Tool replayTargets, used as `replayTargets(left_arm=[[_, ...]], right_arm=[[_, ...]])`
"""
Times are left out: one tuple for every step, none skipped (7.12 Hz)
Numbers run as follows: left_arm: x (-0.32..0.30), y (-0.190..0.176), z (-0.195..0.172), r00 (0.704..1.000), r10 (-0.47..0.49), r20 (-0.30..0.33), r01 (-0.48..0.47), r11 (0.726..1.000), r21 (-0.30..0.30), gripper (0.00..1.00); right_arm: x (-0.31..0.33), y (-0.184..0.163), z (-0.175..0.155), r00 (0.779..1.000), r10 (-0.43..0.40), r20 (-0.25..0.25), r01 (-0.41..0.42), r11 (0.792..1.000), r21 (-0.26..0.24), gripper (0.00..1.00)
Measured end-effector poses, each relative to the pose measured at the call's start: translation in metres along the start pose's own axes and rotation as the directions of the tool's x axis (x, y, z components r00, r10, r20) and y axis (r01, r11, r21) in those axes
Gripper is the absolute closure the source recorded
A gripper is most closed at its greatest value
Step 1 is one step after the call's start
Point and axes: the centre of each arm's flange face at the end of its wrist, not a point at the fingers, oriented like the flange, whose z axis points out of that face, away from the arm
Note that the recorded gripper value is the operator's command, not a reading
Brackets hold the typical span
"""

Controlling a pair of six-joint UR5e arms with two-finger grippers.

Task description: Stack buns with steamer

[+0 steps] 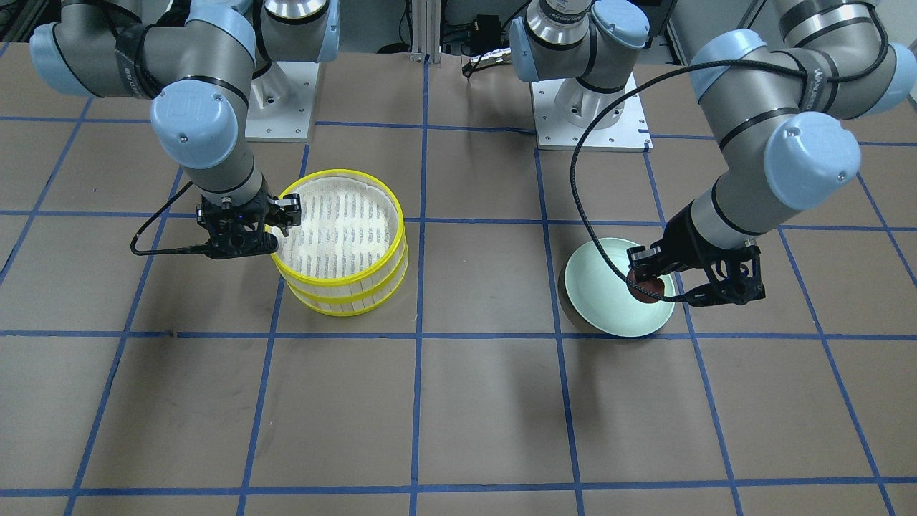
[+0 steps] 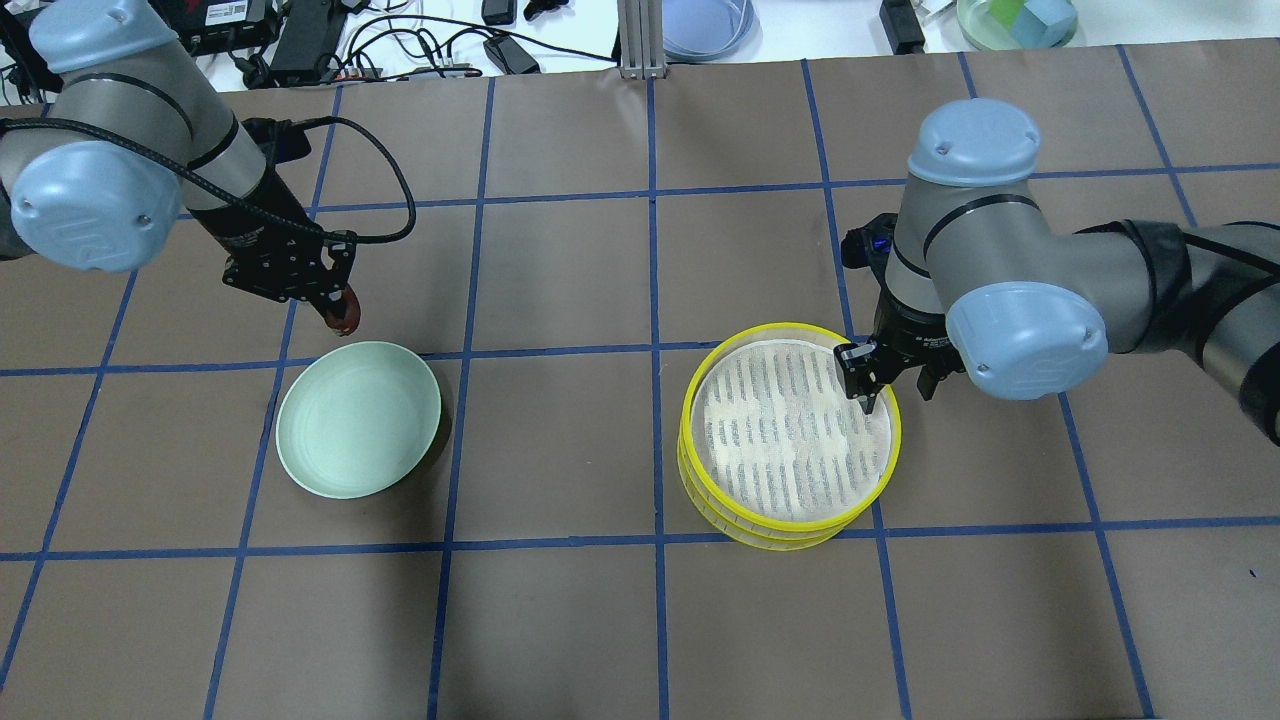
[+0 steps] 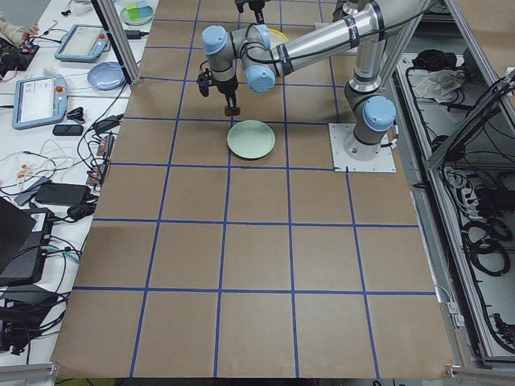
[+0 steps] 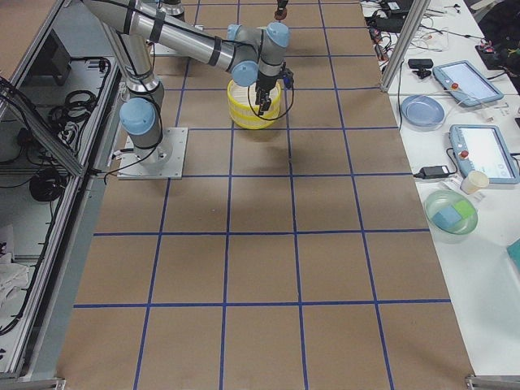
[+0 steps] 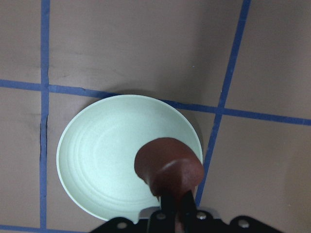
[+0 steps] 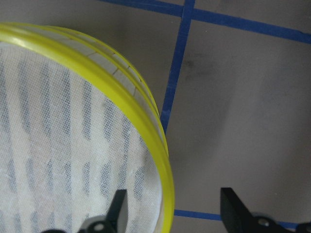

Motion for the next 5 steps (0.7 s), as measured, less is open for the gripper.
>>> replayTargets(left_arm=[[0.014, 0.015, -0.02, 1.0, -0.005, -0.003, 0.005, 1.0, 0.013, 1.0], [0.039, 0.033, -0.036, 0.999, -0.029, -0.018, 0.029, 0.999, 0.021, 1.0], [0.076, 0.056, -0.044, 0.997, -0.063, -0.036, 0.063, 0.998, 0.018, 1.0], [0.116, 0.078, -0.045, 0.995, -0.094, -0.041, 0.094, 0.995, 0.013, 1.0], [0.159, 0.1, -0.036, 0.992, -0.119, -0.033, 0.119, 0.993, -0.001, 1.0]], right_arm=[[0.001, -0.002, -0.007, 1.0, 0.006, -0.003, -0.006, 1.0, 0.012, 0.01], [0.003, -0.009, -0.028, 1.0, 0.016, -0.007, -0.015, 0.999, 0.051, 0.01], [0.007, -0.017, -0.066, 1.0, 0.023, -0.008, -0.022, 0.995, 0.094, 0.01], [0.011, -0.021, -0.112, 1.0, 0.027, -0.007, -0.026, 0.992, 0.126, 0.01], [0.014, -0.02, -0.163, 0.999, 0.042, -0.007, -0.04, 0.985, 0.167, 0.0]])
